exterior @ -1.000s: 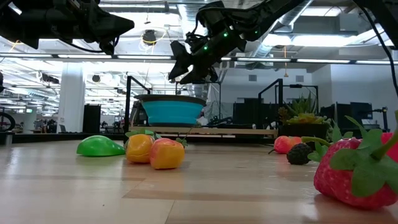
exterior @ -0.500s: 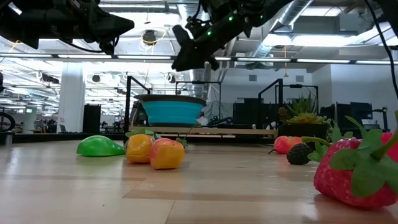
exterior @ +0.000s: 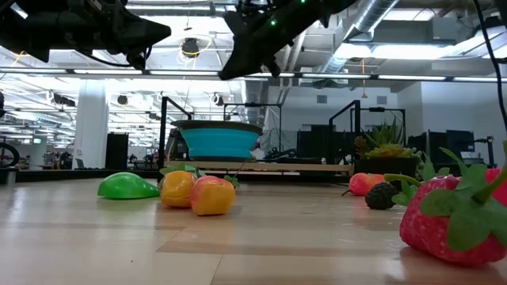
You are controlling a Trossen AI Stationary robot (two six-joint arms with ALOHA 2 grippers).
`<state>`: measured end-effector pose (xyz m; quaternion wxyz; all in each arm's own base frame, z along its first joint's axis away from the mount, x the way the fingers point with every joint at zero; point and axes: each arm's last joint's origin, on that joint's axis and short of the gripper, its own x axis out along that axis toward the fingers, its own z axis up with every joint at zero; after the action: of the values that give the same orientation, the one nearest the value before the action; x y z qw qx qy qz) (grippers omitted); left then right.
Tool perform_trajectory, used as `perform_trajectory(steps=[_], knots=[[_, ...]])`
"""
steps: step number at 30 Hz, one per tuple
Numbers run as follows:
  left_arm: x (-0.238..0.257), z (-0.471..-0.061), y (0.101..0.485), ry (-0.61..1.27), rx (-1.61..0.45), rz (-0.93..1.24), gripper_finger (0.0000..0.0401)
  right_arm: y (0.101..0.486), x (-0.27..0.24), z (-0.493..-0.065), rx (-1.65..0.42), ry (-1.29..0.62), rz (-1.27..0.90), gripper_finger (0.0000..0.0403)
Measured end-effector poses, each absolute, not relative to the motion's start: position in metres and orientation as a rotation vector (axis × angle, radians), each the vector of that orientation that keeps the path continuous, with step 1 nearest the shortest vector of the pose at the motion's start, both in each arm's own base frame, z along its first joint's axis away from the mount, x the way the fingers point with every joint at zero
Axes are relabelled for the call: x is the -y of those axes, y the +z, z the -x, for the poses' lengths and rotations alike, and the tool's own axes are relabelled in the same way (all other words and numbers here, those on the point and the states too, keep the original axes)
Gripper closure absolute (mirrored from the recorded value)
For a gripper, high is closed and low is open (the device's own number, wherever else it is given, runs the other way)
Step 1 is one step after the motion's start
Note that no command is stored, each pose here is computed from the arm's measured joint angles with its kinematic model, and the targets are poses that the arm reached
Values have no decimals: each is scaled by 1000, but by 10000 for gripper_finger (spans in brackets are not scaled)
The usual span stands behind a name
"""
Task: Pick & Place Fruit
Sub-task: Put the kiwi into the basket
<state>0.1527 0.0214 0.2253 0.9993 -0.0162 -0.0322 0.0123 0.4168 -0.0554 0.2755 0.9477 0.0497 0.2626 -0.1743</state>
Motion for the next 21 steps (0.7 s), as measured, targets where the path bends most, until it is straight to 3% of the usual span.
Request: perform_trajectory(steps=[21], knots=[[-21,-153,225,24,64,32,399,268,15,-415,-639,-246,-7,400]])
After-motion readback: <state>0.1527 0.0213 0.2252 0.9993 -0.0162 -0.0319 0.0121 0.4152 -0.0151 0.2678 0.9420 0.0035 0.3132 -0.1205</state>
